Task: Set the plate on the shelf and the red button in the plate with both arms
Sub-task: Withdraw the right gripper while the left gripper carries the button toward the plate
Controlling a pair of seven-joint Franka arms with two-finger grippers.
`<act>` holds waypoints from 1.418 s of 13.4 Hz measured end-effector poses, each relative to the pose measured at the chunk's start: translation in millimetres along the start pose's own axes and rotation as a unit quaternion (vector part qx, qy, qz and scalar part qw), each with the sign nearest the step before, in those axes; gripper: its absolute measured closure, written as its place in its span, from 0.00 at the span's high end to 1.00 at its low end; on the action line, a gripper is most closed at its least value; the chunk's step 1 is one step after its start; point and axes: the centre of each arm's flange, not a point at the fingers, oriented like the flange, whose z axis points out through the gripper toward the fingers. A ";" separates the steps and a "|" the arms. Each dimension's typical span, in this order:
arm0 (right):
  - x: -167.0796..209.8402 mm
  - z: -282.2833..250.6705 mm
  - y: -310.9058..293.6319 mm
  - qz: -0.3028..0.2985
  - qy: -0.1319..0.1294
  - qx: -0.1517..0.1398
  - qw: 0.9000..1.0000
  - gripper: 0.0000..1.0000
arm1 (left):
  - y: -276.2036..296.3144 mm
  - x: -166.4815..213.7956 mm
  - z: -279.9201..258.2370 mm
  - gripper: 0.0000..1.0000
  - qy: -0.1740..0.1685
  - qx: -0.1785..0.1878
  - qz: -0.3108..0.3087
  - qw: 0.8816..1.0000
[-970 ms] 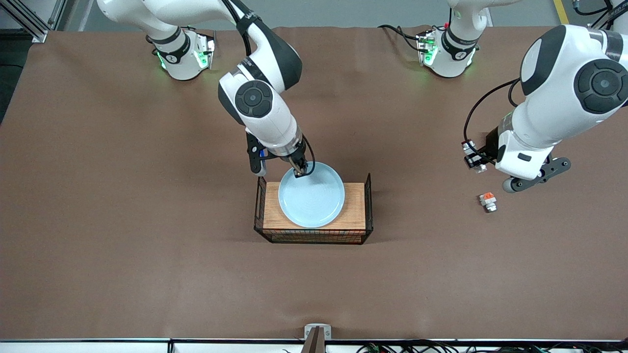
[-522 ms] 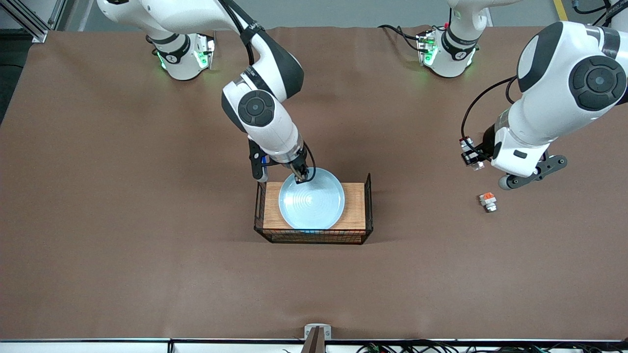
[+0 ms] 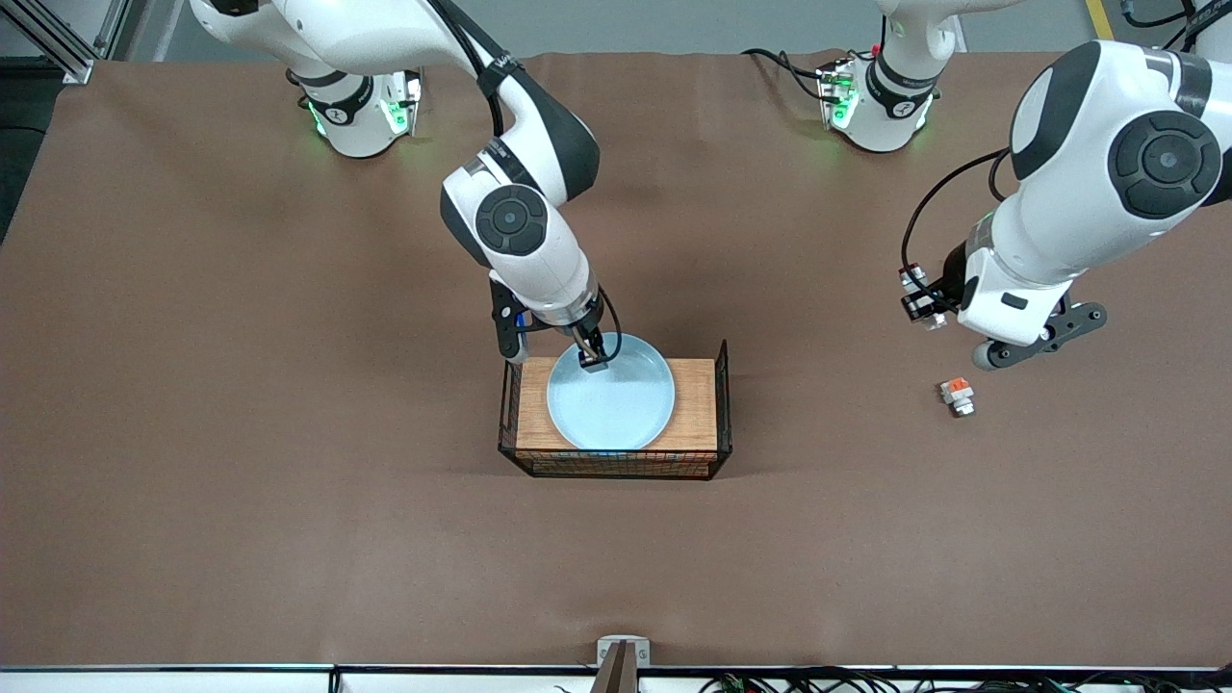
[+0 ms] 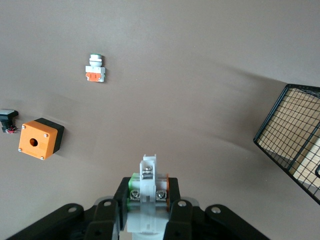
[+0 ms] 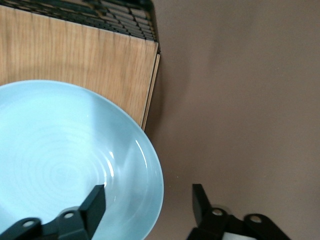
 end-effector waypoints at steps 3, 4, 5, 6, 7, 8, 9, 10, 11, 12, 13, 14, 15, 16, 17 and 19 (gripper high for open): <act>-11.5 -45.4 4.5 -0.011 0.010 -0.031 0.999 1.00 | 6.2 -5.7 -0.1 0.33 -0.002 0.001 0.007 1.000; -13.9 -70.3 7.9 -0.020 0.010 -0.032 0.999 1.00 | 11.4 -10.0 -0.7 0.33 -0.001 0.001 0.010 1.000; -14.6 -96.9 16.2 -0.041 0.012 -0.038 0.998 1.00 | 18.0 -15.5 -2.1 0.33 0.000 -0.001 0.004 1.000; -12.7 -125.7 29.2 -0.071 0.017 -0.052 0.996 1.00 | 27.2 -23.2 -5.7 0.33 0.002 -0.003 -0.006 1.000; -8.0 -155.8 43.3 -0.099 0.021 -0.061 0.993 1.00 | 38.4 -33.0 -11.1 0.33 0.006 -0.008 -0.016 1.000; 1.7 -184.9 55.2 -0.124 0.023 -0.067 0.990 1.00 | 50.3 -44.2 -15.9 0.33 0.008 -0.012 -0.022 1.000; 17.0 -211.1 65.6 -0.146 0.023 -0.071 0.986 1.00 | 61.6 -55.8 -18.8 0.33 0.007 -0.017 -0.026 1.000; 38.1 -233.7 75.3 -0.169 0.023 -0.075 0.983 1.00 | 70.8 -65.8 -20.0 0.33 -0.001 -0.024 -0.029 0.999; 62.0 -250.1 83.7 -0.190 0.022 -0.076 0.978 1.00 | 77.2 -72.9 -20.6 0.33 -0.010 -0.032 -0.030 0.999; 88.6 -261.4 92.7 -0.214 0.020 -0.078 0.974 1.00 | 82.7 -78.9 -21.9 0.33 -0.018 -0.040 -0.029 0.999; 114.6 -267.7 102.5 -0.236 0.017 -0.081 0.968 1.00 | 90.5 -86.1 -25.0 0.33 -0.023 -0.047 -0.029 0.998; 140.0 -271.3 112.9 -0.258 0.015 -0.084 0.962 1.00 | 102.9 -95.6 -28.5 0.33 -0.024 -0.053 -0.032 0.998; 164.7 -273.6 122.5 -0.278 0.011 -0.087 0.957 1.00 | 120.3 -107.3 -30.2 0.33 -0.027 -0.059 -0.041 0.997; 188.3 -275.6 130.2 -0.297 0.007 -0.087 0.951 1.00 | 140.1 -118.1 -28.8 0.33 -0.030 -0.067 -0.055 0.996; 211.9 -277.9 136.7 -0.315 0.003 -0.087 0.945 1.00 | 159.1 -124.3 -24.1 0.33 -0.033 -0.080 -0.073 0.994; 256.1 -281.4 144.3 -0.345 -0.004 -0.083 0.935 1.00 | 186.9 -122.2 -9.9 0.33 -0.036 -0.114 -0.104 0.987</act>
